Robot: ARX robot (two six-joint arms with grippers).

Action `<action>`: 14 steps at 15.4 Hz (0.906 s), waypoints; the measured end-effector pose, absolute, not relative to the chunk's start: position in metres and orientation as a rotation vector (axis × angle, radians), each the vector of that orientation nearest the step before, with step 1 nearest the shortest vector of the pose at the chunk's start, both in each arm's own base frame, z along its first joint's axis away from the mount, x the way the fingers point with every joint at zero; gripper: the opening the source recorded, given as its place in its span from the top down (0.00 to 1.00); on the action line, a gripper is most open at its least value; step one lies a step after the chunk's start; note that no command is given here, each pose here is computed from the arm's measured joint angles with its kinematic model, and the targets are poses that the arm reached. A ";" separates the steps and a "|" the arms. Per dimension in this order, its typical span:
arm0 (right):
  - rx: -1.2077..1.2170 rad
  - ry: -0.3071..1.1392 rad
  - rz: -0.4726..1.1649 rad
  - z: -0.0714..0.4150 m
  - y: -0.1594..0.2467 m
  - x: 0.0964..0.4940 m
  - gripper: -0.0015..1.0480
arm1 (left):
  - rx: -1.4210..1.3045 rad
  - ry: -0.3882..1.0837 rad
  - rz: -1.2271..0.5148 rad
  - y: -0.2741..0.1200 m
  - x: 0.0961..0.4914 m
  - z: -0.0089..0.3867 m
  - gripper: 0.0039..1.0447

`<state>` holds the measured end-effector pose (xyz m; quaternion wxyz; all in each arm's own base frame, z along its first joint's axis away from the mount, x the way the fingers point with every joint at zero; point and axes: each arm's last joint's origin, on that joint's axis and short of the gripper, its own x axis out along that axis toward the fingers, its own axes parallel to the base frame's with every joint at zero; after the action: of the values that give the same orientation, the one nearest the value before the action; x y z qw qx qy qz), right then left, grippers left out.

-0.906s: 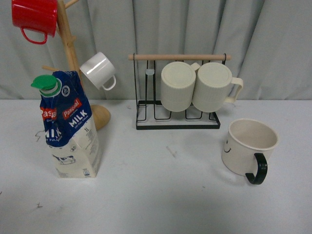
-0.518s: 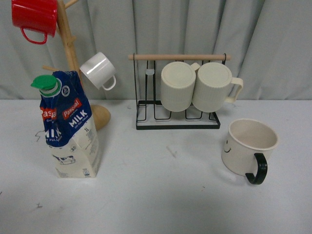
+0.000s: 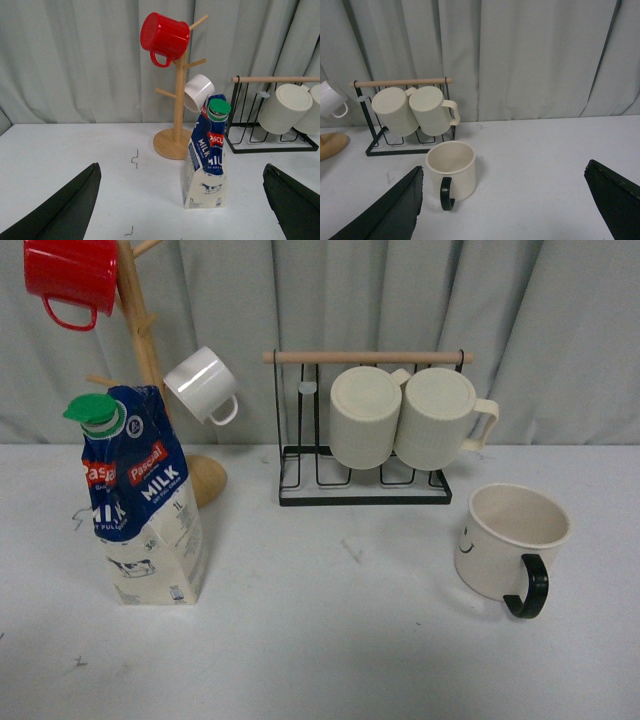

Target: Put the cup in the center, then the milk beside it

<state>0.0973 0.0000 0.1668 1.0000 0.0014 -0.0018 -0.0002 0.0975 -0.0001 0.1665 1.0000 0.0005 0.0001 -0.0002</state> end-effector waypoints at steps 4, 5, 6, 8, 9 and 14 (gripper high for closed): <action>0.003 -0.004 0.000 0.167 0.000 0.097 0.06 | 0.001 0.000 0.000 0.000 0.097 0.166 0.06; 0.003 -0.004 -0.001 0.167 0.000 0.097 0.06 | 0.001 0.000 -0.001 0.000 0.097 0.166 0.06; 0.003 -0.004 0.000 0.167 0.000 0.097 0.06 | 0.001 0.000 -0.001 0.000 0.097 0.166 0.06; 0.003 -0.004 -0.001 0.167 0.000 0.097 0.06 | 0.001 0.000 -0.001 0.000 0.097 0.166 0.06; 0.003 -0.004 -0.001 0.167 0.000 0.097 0.06 | 0.001 0.000 -0.001 0.000 0.097 0.166 0.06; 0.003 -0.004 0.000 0.167 0.000 0.097 0.06 | 0.001 0.000 -0.001 0.000 0.097 0.166 0.06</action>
<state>0.0973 0.0000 0.1668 1.0000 0.0014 -0.0018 -0.0002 0.0975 -0.0001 0.1665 1.0000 0.0005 0.0001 -0.0004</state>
